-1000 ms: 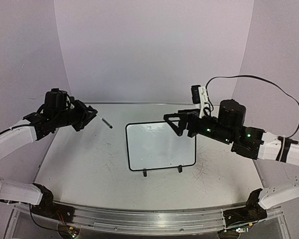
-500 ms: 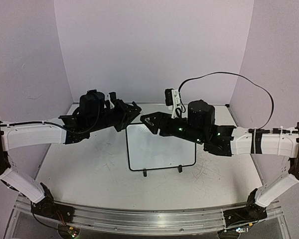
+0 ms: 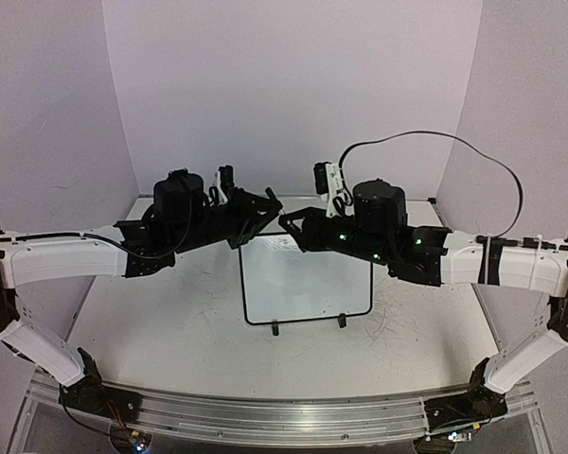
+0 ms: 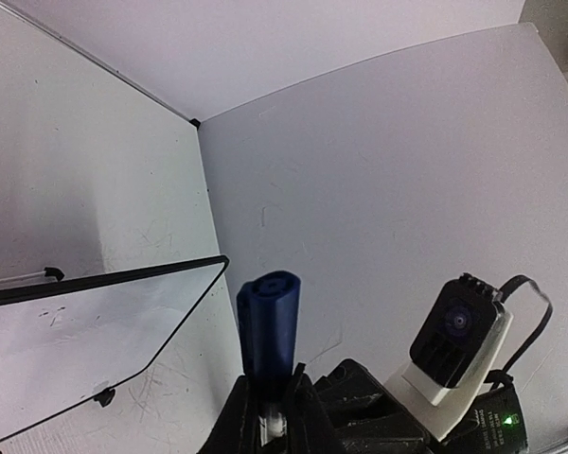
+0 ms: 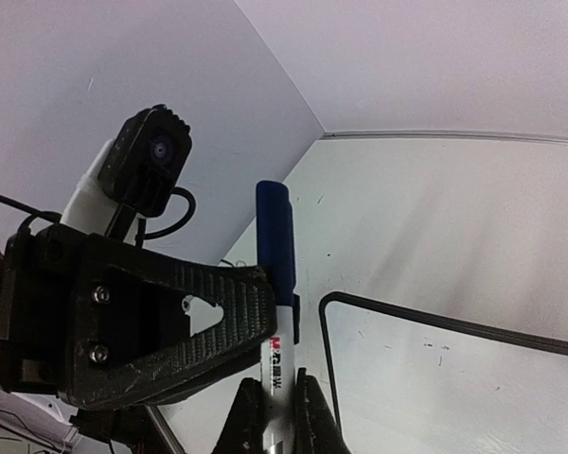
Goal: Write a sentence on the whiteboard
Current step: Pass from the left arm to the right, then open the pen cap from the whiteboard marker.
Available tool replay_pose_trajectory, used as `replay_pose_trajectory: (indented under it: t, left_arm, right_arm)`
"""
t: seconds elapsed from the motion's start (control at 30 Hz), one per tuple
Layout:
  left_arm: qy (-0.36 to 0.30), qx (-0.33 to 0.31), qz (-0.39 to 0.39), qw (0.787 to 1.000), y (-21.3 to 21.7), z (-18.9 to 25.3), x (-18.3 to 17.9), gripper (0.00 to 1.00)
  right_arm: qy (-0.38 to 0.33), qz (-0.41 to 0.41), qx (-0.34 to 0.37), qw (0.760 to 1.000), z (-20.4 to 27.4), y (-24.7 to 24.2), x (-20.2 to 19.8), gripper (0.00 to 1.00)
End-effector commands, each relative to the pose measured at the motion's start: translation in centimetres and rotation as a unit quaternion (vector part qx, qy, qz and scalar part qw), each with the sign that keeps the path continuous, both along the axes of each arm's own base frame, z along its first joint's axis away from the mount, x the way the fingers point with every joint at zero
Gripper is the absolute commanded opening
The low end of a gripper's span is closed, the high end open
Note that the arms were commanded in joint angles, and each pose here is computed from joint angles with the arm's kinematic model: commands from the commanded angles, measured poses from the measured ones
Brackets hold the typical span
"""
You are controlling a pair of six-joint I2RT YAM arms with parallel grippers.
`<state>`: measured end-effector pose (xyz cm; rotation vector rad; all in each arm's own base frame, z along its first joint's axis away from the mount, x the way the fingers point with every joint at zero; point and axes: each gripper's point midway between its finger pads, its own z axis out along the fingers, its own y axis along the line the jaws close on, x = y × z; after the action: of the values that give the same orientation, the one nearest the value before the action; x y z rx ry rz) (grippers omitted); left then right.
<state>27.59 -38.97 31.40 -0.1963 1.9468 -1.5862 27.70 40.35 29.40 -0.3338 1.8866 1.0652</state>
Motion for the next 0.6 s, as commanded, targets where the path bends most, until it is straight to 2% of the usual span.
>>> replay_pose_trajectory:
  t: [0.0,0.03,0.13,0.2,0.3,0.5,0.57]
  left_arm:
    - [-0.082,-0.016,0.007,0.996,0.6,4.6,0.0,0.27]
    - [-0.088,-0.014,0.013,0.996,1.1,4.7,0.0,0.45]
    - [-0.102,-0.006,0.027,0.994,2.0,4.8,0.2,0.7]
    - [-0.104,0.001,0.035,0.994,2.4,4.5,0.5,0.75]
    - [-0.101,0.002,0.039,0.994,2.7,4.3,1.2,0.72]
    - [-0.113,0.005,0.031,0.993,2.2,4.8,1.5,0.51]
    - [-0.116,0.005,0.031,0.993,2.1,5.0,1.6,0.39]
  right_arm:
    - [-0.03,0.012,0.014,0.999,2.4,0.0,-0.4,0.0]
    - [-0.033,0.015,0.015,0.999,2.5,0.0,-0.5,0.0]
    - [-0.036,0.031,0.023,0.999,3.0,0.1,-1.2,0.0]
    - [-0.039,0.039,0.033,0.998,3.5,0.0,-1.5,0.0]
    - [-0.042,0.047,0.038,0.997,3.8,0.2,-1.8,0.0]
    - [-0.036,0.062,0.044,0.996,3.7,0.6,-2.1,0.0]
    - [-0.035,0.064,0.046,0.996,3.7,0.7,-2.2,0.0]
